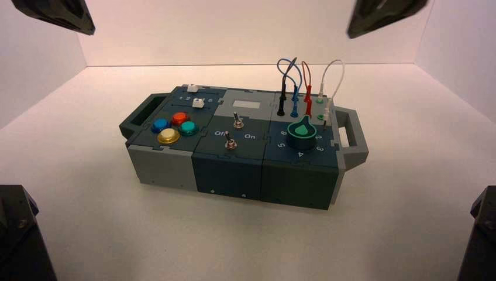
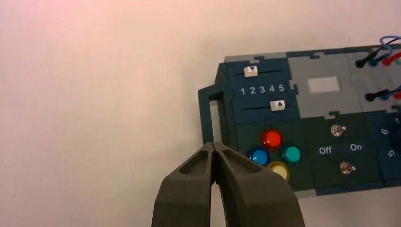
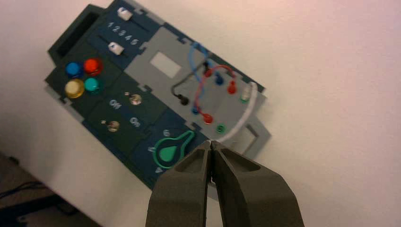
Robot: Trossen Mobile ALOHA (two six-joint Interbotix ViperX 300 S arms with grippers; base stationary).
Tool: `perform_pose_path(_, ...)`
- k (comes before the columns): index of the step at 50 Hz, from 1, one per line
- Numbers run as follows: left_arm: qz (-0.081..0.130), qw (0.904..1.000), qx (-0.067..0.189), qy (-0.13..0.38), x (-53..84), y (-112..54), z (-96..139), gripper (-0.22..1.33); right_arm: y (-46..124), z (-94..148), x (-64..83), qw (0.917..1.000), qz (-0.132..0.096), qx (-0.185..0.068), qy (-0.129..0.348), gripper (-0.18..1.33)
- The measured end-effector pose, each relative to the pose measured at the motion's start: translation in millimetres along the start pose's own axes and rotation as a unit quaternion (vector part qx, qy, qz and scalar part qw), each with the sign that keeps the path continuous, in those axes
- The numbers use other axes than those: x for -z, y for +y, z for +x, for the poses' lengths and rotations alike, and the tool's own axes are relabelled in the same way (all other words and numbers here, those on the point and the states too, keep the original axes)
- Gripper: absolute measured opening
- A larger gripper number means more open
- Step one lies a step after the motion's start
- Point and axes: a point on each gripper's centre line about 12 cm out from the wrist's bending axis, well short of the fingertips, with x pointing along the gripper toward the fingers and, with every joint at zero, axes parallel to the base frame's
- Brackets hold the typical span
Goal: Move the top slider to position 1.
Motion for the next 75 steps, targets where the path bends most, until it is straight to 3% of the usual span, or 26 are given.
perform_pose_path(17,0.003,0.9997,0.000,0.024,-9.7,0.1,6,-0.16,39.3,15,-36.7,0.9980,0.009,-0.060,0.019,-0.15)
perform_pose_path(28,0.004,0.9997,-0.001,0.025,-9.2,0.2,7,-0.16,56.3,33,-64.6,0.9936,0.055,-0.092,0.034,-0.14)
perform_pose_path(33,0.004,0.9996,-0.001,0.028,-9.3,0.2,8,-0.17,63.4,54,-76.2,0.9901,0.079,-0.102,0.055,-0.14)
perform_pose_path(46,0.002,0.9987,0.000,0.051,-6.1,0.4,18,-0.16,71.2,106,-89.2,0.9841,0.105,-0.100,0.103,-0.14)
perform_pose_path(75,0.002,0.9985,0.000,0.054,-5.1,0.4,19,-0.16,83.6,185,-120.9,0.9789,0.120,-0.098,0.133,-0.14)
